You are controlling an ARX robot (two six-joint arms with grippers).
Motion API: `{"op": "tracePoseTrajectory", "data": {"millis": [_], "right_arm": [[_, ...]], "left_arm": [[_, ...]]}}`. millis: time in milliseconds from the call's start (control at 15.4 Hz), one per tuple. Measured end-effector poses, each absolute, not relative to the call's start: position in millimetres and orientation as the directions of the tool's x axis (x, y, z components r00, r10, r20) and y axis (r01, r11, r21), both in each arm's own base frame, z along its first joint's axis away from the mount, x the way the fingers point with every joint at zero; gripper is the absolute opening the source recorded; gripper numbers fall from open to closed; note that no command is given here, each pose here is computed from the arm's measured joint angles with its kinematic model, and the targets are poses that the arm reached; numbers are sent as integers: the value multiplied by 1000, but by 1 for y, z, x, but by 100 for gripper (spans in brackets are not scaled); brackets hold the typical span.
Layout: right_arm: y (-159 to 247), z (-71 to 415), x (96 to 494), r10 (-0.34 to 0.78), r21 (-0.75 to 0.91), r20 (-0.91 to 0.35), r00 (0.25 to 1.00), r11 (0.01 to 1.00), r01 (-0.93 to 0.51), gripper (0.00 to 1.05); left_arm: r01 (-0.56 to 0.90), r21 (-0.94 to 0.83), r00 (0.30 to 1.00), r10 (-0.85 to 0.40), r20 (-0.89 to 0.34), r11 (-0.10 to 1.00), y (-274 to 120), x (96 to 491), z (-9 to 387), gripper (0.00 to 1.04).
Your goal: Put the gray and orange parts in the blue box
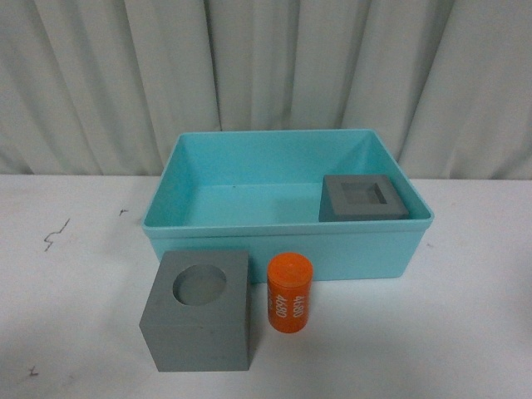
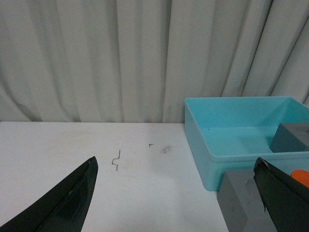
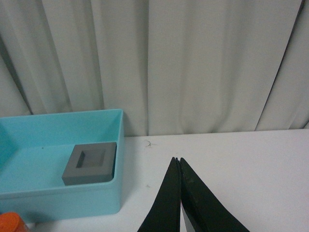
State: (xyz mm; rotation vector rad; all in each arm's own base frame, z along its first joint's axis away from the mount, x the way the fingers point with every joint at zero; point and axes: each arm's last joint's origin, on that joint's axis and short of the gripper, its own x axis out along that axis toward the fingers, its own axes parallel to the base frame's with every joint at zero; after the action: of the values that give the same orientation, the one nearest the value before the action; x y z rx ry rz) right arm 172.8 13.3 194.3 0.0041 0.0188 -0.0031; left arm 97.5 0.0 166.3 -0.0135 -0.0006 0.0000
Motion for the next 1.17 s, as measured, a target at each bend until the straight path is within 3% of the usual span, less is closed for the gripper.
{"op": "tracePoseTrajectory", "data": {"millis": [1171], "right_arm": [[0, 171, 116, -1, 6, 15, 1000, 1000, 1, 2]], "left_arm": [[0, -14, 1000, 0, 1, 1000, 0, 97, 166, 98]]}}
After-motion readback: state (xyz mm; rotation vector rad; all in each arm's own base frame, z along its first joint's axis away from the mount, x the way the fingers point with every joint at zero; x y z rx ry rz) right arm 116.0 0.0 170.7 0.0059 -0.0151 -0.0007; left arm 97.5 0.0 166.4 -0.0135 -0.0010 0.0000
